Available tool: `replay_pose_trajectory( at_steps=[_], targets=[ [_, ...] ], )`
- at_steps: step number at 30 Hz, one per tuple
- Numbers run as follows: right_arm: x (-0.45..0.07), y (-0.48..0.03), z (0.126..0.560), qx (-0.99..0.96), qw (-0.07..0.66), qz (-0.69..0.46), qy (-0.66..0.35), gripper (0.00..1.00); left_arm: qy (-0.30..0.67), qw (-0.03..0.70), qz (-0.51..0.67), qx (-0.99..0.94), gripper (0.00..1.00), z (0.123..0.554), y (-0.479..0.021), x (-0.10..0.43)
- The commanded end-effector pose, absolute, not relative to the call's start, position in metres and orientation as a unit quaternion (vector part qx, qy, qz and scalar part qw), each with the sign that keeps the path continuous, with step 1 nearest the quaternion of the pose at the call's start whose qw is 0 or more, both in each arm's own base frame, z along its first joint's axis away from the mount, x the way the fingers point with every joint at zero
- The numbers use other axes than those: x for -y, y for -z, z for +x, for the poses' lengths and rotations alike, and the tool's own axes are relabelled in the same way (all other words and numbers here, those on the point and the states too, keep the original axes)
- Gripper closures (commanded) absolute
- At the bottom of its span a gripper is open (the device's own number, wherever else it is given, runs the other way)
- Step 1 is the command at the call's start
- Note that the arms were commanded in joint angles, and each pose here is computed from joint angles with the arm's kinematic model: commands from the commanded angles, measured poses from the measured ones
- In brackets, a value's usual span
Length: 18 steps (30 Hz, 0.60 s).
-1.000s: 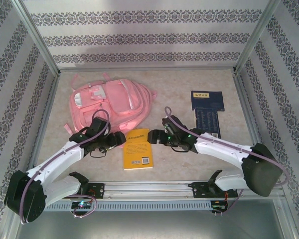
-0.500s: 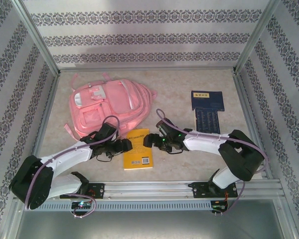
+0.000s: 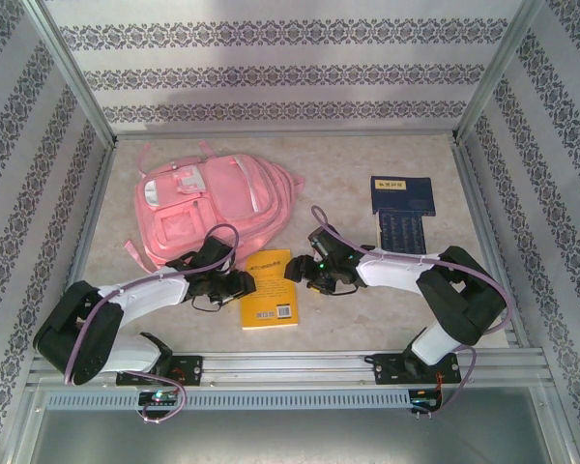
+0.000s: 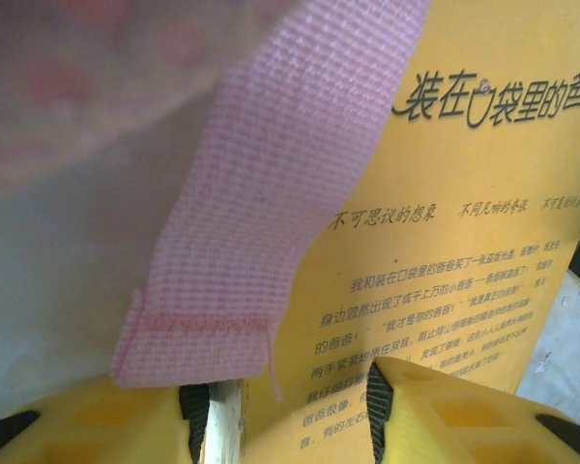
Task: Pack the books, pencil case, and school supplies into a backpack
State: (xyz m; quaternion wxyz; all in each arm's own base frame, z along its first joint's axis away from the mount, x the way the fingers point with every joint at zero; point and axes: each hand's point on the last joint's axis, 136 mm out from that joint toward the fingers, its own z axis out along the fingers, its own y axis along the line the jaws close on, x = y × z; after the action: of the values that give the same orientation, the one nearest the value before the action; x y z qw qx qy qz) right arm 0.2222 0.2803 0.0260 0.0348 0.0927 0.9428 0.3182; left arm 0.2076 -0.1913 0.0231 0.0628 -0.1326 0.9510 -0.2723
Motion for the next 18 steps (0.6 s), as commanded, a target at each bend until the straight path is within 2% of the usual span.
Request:
replay_pose_trajectory(
  at_steps=[1,9,14,18],
  targets=[
    [-0.33,-0.026,0.215,-0.91,0.013,0.043,-0.412,0.32,0.359,0.074,-0.081,-0.927,0.53,0.217,-0.047,0.235],
    [-0.328,-0.026,0.209,-0.924,0.009,0.017,-0.383,0.38,0.314,0.074,-0.065,-0.944,0.54,0.21,-0.042,0.22],
    [-0.324,-0.035,0.206,-0.927,0.016,-0.01,-0.374,0.4,0.317,0.082,-0.066,-0.943,0.55,0.21,-0.043,0.219],
    [-0.328,-0.034,0.203,-0.923,0.008,-0.015,-0.385,0.42,0.362,0.083,-0.07,-0.926,0.55,0.213,-0.052,0.233]
  ],
)
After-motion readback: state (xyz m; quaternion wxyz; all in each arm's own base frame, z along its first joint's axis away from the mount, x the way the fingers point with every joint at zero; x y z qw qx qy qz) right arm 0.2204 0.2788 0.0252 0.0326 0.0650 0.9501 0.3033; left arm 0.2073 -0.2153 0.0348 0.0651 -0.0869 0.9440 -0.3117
